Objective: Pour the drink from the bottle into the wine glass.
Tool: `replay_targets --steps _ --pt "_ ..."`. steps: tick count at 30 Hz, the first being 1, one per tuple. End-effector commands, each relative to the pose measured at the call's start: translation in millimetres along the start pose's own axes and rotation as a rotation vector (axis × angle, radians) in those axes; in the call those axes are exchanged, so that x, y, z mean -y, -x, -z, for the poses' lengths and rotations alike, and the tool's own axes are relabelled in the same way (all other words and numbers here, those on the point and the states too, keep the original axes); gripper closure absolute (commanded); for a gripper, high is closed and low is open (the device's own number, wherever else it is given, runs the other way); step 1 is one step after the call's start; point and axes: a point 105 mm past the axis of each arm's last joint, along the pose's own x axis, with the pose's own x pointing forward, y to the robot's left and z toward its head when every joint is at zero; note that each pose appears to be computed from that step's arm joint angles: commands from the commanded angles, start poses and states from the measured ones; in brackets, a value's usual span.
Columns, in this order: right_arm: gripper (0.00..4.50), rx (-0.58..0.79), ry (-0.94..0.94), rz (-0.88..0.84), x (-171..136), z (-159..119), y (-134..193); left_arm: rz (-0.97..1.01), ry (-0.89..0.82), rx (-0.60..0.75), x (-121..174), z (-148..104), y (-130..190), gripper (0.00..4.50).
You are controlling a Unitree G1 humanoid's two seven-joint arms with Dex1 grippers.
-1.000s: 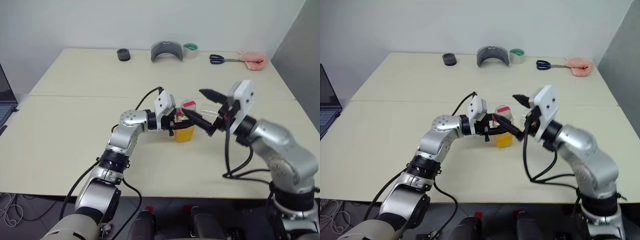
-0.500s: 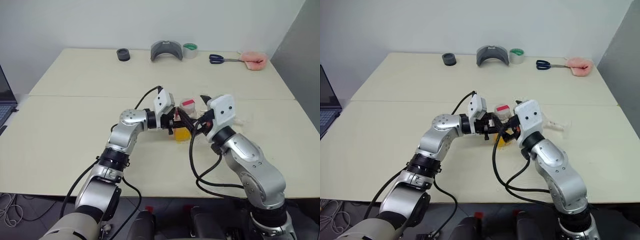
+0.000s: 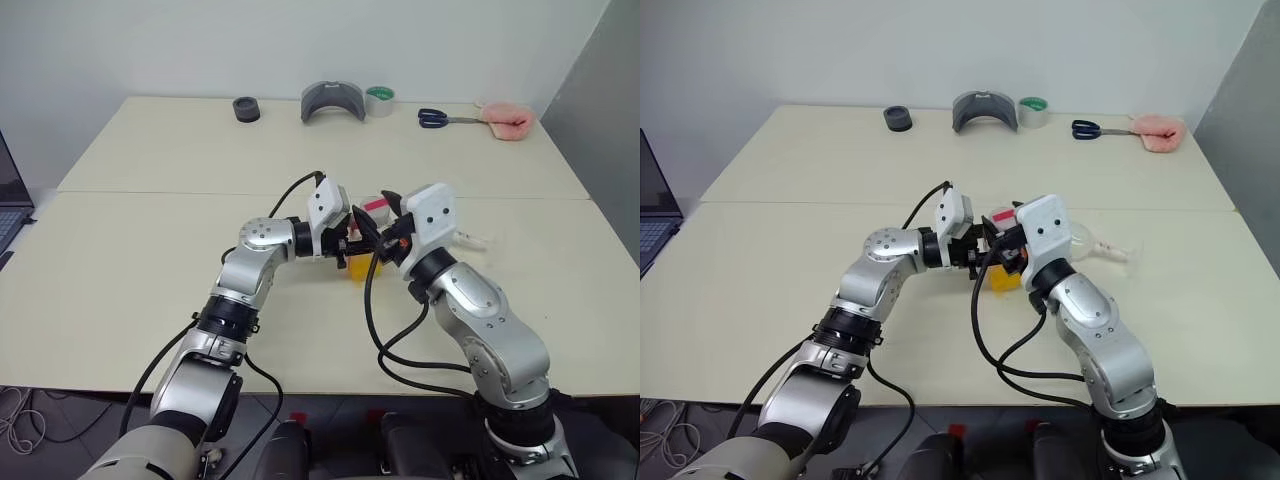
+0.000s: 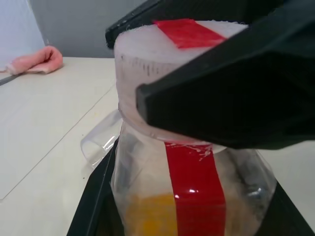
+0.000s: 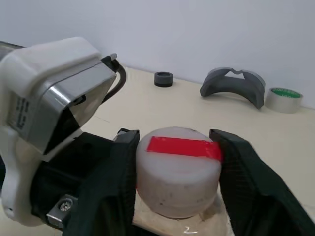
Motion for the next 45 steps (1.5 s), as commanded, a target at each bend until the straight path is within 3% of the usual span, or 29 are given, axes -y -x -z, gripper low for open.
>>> replay_targets --steps 1,4,8,13,19,26,31,36,45 --pt "2.62 0.065 0.023 -0.008 0 -16 0 0.003 -0.057 0.032 -1 -15 1 2.73" --pt "2.62 0.053 0.0 -0.069 -6 -13 -1 0.007 -0.059 0.029 -1 -15 1 2.73" --pt "2.62 0.022 0.015 -0.444 -20 -7 7 0.05 -0.066 0.019 1 -18 1 2.73" --pt "2.62 -0.131 0.031 -0.77 5 6 6 0.114 -0.082 0.01 8 -20 2 2.74" --pt "2.62 -0.093 0.038 -0.715 18 -6 -7 0.091 -0.08 0.022 7 -22 3 2.76" --pt "0.24 0.005 0.004 -0.61 19 -29 13 0.075 -0.072 0.023 7 -21 5 2.77" --pt "0.17 0.045 -0.007 -0.569 7 -41 30 0.074 -0.066 0.026 6 -22 6 2.77" --pt "0.17 0.036 0.088 -0.47 1 -34 20 0.082 -0.034 0.042 3 -25 6 2.77" --pt "0.17 0.04 0.159 -0.356 17 -27 5 0.101 -0.041 0.027 1 -23 9 2.77"
